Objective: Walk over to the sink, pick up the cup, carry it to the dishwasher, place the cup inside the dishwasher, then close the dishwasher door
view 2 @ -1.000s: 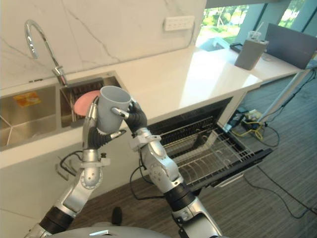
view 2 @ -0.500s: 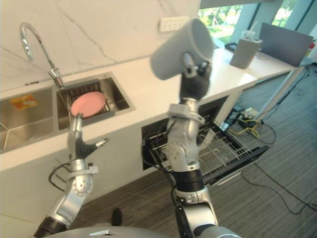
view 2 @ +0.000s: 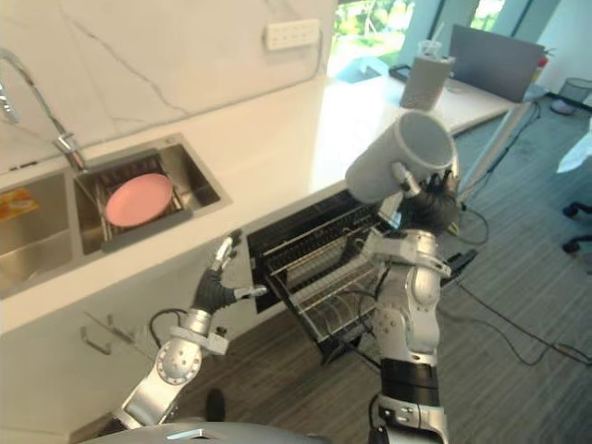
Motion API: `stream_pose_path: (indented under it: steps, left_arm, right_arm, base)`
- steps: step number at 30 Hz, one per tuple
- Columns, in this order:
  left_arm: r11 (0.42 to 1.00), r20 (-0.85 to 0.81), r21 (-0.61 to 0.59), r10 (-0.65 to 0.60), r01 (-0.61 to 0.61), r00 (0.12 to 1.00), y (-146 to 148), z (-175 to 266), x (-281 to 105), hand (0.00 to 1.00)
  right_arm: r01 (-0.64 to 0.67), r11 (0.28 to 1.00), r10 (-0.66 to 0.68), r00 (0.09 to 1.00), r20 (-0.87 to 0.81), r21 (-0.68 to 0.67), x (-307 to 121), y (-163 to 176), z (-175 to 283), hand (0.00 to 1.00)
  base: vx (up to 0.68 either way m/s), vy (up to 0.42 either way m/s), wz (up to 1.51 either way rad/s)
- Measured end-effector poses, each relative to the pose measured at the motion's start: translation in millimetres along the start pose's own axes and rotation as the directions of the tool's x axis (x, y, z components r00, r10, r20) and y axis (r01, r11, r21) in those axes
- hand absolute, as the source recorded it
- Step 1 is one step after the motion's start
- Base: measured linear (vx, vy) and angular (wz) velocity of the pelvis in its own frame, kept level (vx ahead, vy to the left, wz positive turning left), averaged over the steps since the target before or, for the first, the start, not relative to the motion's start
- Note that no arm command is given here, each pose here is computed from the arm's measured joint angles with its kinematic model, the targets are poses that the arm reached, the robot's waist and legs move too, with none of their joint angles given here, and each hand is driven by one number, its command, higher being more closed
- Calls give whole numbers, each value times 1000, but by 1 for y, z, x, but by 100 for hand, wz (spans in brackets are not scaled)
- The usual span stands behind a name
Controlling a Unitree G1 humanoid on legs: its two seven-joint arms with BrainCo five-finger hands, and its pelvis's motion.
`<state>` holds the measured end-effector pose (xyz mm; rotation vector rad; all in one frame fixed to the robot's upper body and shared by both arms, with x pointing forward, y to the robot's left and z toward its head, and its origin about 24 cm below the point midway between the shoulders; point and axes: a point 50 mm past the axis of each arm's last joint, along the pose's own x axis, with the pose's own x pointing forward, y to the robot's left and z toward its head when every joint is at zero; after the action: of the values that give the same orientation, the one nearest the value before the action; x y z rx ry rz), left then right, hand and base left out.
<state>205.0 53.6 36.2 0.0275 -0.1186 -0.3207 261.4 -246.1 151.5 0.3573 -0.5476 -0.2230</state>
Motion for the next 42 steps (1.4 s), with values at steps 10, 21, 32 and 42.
stream_pose_path:
  steps: [10, 21, 32, 42]
  left_arm:
    - [992, -456, -27, -118, 120, 882, 11, -89, -57, 0]
    - [939, -783, 342, 265, 34, 563, 104, -154, -146, 0]
    - [933, -767, 342, 347, -114, 539, 111, -156, -159, 0]
    - [923, -744, 358, 372, -138, 556, 110, -155, -154, 0]
  right_arm:
    - [16, 943, -138, 927, -347, -334, -29, -61, -63, 100]
    - [-186, 824, -211, 776, -594, -536, -20, -62, -117, 100]
    - [-231, 720, -158, 863, -479, -654, 96, -32, -62, 100]
    - [-206, 673, -297, 804, -515, -710, 106, -51, -51, 100]
  base:
    - [14, -21, 6]
    - [15, -26, 9]
    - [-42, 2, 2]
    - [-32, -11, 2]
